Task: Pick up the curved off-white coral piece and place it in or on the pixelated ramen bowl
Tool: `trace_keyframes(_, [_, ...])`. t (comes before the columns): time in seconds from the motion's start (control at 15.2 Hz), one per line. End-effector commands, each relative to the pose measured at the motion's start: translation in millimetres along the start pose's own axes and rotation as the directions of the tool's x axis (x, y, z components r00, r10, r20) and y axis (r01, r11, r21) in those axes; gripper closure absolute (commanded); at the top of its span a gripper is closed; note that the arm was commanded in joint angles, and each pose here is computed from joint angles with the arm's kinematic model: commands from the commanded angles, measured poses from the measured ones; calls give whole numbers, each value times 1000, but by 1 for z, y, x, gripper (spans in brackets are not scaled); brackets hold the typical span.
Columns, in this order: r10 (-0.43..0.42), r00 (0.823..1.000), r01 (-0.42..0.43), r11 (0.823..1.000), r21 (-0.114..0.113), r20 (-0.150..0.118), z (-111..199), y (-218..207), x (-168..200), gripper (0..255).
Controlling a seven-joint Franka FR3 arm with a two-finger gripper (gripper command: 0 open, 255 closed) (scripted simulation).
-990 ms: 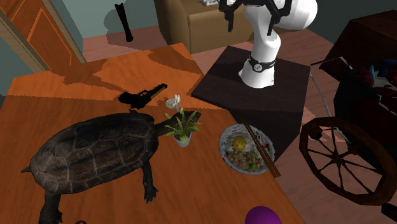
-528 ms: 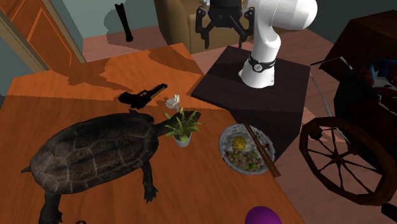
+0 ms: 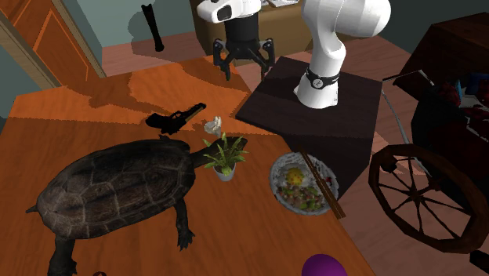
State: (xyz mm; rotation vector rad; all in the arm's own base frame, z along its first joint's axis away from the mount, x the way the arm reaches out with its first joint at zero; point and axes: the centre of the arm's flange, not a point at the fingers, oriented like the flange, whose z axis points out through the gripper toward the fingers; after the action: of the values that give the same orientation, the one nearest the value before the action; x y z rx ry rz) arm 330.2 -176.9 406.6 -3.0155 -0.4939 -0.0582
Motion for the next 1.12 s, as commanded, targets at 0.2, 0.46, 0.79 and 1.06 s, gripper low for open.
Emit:
trace_keyframes(0.2, [-61,998,61,998,9,3,45,49,-13,0])
trace_keyframes(0.46, [-107,994,107,994,17,4,80,89,-20,0])
trace_keyframes(0.79, [-164,986,164,986,27,6,124,139,-27,0])
trace_keyframes(1.06, [-189,982,189,982,31,7,148,160,-29,0])
